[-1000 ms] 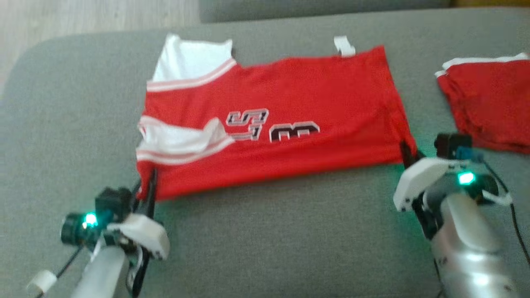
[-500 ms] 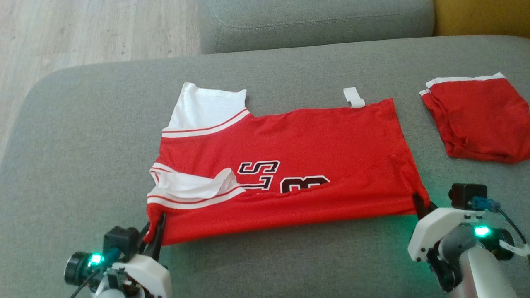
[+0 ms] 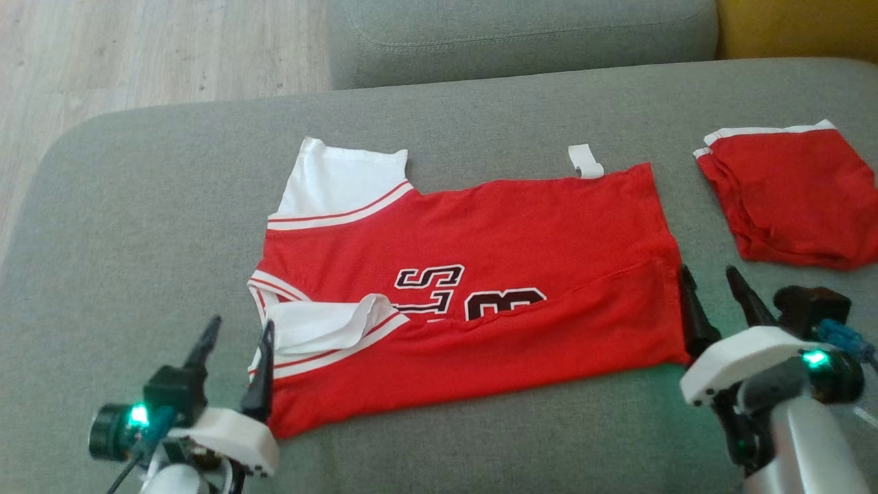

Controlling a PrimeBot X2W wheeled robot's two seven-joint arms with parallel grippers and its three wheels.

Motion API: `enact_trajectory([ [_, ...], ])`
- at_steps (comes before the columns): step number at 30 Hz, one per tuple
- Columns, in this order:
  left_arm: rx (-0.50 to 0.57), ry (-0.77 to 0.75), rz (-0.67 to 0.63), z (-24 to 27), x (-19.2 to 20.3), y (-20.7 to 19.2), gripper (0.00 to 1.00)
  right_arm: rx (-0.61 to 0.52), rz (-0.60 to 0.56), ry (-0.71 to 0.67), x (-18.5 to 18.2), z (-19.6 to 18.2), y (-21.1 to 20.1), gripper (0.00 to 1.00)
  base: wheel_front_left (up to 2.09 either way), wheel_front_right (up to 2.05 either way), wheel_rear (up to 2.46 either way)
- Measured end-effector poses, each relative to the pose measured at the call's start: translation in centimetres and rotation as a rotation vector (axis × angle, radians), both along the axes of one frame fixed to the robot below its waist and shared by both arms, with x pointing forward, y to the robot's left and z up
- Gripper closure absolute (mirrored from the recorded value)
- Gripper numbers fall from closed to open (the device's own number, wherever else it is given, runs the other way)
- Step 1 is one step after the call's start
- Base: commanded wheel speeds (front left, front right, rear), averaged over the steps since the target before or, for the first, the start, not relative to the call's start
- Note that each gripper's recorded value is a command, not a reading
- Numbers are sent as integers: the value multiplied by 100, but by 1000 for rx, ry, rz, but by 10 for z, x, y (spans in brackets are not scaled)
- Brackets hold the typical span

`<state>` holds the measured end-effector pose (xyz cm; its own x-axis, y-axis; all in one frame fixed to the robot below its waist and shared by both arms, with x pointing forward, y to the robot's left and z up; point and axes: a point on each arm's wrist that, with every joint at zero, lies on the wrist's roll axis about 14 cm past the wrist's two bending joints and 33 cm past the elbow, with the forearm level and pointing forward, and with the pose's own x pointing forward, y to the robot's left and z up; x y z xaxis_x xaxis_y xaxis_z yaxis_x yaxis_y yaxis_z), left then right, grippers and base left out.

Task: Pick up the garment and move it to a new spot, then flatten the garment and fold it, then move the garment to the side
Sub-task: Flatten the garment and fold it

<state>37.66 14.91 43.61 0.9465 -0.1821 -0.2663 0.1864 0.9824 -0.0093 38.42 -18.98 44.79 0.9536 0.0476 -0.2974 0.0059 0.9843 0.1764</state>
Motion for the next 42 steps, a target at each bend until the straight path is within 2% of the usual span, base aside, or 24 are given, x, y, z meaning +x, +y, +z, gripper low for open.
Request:
enact_trajectory([
  [5, -84, -194, 15, 41, 17, -9, 0, 13, 27, -166, 7, 27, 14, 0, 0, 0, 0],
  [13, -137, -306, -34, 71, 41, -27, 0, 59, 15, -269, 11, 35, 19, 0, 0, 0, 0],
  [18, -83, -300, -159, 71, 67, -44, 0, 59, 1, -301, 26, 39, 15, 0, 0, 0, 0],
  [23, 9, -316, -274, 93, 130, -48, 0, 16, 0, -310, 46, 36, 9, 0, 0, 0, 0],
  [26, 75, -239, -295, 91, 173, -44, 0, 13, 7, -312, 56, 32, 10, 0, 0, 0, 0],
  [29, 129, -84, -313, 60, 200, -45, 0, 23, -3, -310, 65, 26, 8, 0, 0, 0, 0],
  [35, 92, 244, -327, -20, 210, -48, 0, 57, -14, -271, 70, 9, 6, 0, 0, 0, 0],
  [42, 67, 371, -295, -55, 225, -43, 0, 54, -44, -281, 73, 10, -6, 0, 0, 0, 0],
])
